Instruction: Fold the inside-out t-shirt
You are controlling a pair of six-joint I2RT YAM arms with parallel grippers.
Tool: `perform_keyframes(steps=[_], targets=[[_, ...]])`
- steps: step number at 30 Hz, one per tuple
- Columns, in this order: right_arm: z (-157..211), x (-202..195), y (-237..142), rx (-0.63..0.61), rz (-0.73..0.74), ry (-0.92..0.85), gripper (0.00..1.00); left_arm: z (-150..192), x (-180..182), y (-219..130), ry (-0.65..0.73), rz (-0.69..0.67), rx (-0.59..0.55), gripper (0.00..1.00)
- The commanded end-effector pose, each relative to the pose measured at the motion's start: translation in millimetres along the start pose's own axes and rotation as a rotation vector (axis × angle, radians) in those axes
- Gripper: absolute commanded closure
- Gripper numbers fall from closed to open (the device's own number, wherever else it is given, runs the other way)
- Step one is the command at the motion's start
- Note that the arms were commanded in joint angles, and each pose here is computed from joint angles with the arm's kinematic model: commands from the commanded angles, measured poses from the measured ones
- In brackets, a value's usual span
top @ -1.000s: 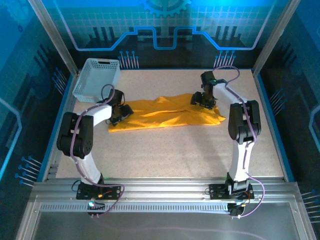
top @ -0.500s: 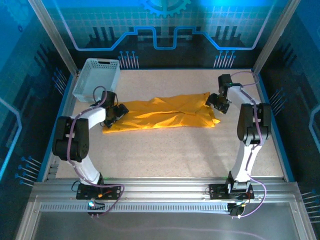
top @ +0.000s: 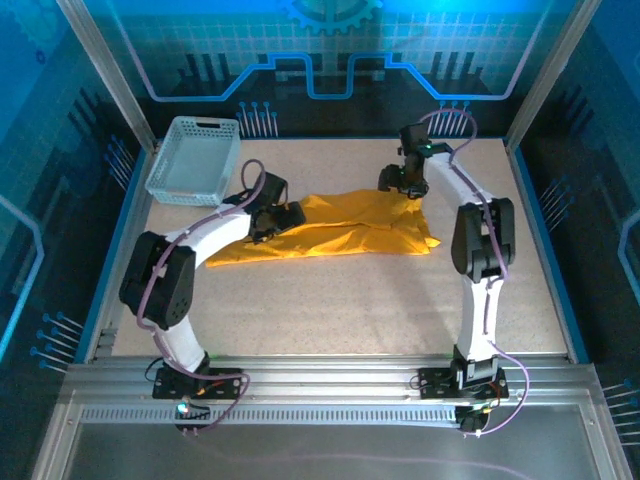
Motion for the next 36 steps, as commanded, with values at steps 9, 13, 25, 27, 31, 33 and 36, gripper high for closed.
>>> perform_keyframes(steps=[9, 13, 25, 27, 31, 33, 36], targets=[[42, -40, 41, 0.201, 0.083, 0.193, 0.32, 12, 13, 55, -0.025, -0.127, 0.085, 0.04], [69, -84, 31, 0.168, 0.125, 0.385, 0.32, 9, 6, 62, 0.002, -0.136, 0.089, 0.05], [130, -106, -40, -0.002, 0.067, 0.51, 0.32, -24, -67, 60, 0.167, -0.028, 0.101, 0.02], [117, -88, -54, -0.034, 0.042, 0.404, 0.31, -26, -76, 44, 0.192, -0.021, 0.077, 0.01], [87, -44, -62, -0.065, 0.022, 0.173, 0.31, -33, -75, 22, 0.19, -0.02, 0.019, 0.01], [79, -32, -51, -0.035, 0.01, 0.14, 0.3, -47, -66, 24, 0.152, -0.027, 0.003, 0.01], [74, -34, -28, 0.017, 0.015, 0.168, 0.3, -71, -60, 37, 0.112, -0.015, 0.001, 0.01]])
Point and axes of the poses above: each hand's point on the last joint's axis, 136 mm out from that joint toward the fingers, its own y axis out along the fingers, its own x axis along the line the jaws close on, z = x × y, the point moved 3 cm from there along -y, back along the fingers, and after that the axes turned 8 degrees about -y, right-handed, at the moved point
